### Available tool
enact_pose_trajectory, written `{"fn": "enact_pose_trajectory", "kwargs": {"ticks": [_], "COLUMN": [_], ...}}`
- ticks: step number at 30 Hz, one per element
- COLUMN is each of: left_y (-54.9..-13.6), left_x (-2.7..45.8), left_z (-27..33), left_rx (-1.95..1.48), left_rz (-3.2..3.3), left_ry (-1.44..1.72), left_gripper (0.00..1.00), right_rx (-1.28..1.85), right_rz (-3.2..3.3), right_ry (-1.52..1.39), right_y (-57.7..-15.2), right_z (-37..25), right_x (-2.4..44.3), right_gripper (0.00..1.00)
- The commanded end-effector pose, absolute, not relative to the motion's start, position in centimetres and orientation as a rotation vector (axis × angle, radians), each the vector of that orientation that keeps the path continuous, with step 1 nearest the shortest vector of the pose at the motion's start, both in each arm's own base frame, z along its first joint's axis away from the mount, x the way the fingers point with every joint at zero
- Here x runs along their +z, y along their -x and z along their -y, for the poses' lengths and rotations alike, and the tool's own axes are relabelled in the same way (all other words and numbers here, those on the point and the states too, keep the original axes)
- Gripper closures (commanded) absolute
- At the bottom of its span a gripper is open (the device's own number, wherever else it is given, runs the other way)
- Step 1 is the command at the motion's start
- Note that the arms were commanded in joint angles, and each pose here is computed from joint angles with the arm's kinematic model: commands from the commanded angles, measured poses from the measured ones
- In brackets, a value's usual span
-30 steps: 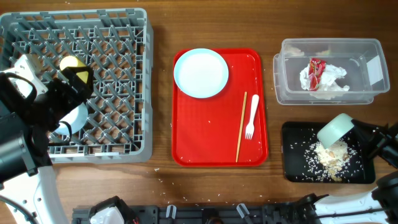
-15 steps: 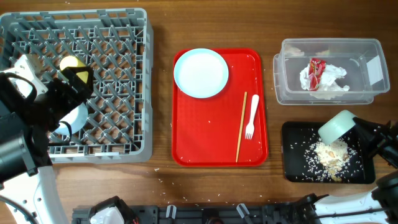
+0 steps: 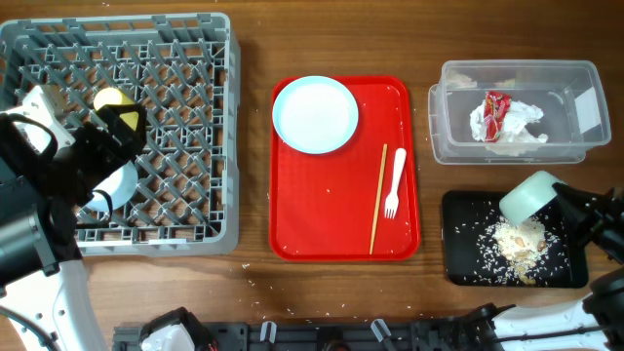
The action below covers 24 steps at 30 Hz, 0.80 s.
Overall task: Sort waste into correct bins and load items into the dishwasher rack
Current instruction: 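Tip the green bowl over the black tray to dump the rice, then carry the emptied green bowl back and set it on the red tray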
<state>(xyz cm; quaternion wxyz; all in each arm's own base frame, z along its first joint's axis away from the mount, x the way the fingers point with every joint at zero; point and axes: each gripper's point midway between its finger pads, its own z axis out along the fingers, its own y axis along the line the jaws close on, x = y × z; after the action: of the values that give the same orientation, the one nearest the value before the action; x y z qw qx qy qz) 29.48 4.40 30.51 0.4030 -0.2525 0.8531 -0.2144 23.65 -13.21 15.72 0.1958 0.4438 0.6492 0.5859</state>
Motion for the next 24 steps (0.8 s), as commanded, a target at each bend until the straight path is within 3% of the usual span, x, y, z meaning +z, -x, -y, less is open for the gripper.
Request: {"fn": "enact_pose_trajectory", "kwargs": {"ticks": [1,8,13,18,24], "left_y": [-29.5,-29.5,-29.5,-29.5,-29.5], "left_x": [30.6,30.6,30.6,30.6,30.6], "left_z": [-4.3,-4.3,-4.3,-4.3,-4.3], "left_rx": [-0.535,-0.535,-0.535,-0.535,-0.535], "left_rz": [-2.155,-2.155,-2.155,-2.155,-2.155], "left_ry": [0.623,0.623,0.623,0.623,0.623], "left_gripper": [0.00,0.00,0.00,0.00,0.00], "right_rx": [1.604,1.595,1.517,1.324,0.791], "right_rz": [-1.835,-1.973,-2.221,-2.395,-2.531], "right_ry": [-1.158,-1.016,-0.627,-0.294,-0.415], "right_y": [-23.6,-24.3,-25.7,-24.3,-25.6], "right_z": [13.2,10.7,4.8,-1.9,-4.5], "right_x": [16.0,16.2,19.3,23.2,23.7], "right_gripper": [0.96,0.96,0.96,0.96,0.96]}}
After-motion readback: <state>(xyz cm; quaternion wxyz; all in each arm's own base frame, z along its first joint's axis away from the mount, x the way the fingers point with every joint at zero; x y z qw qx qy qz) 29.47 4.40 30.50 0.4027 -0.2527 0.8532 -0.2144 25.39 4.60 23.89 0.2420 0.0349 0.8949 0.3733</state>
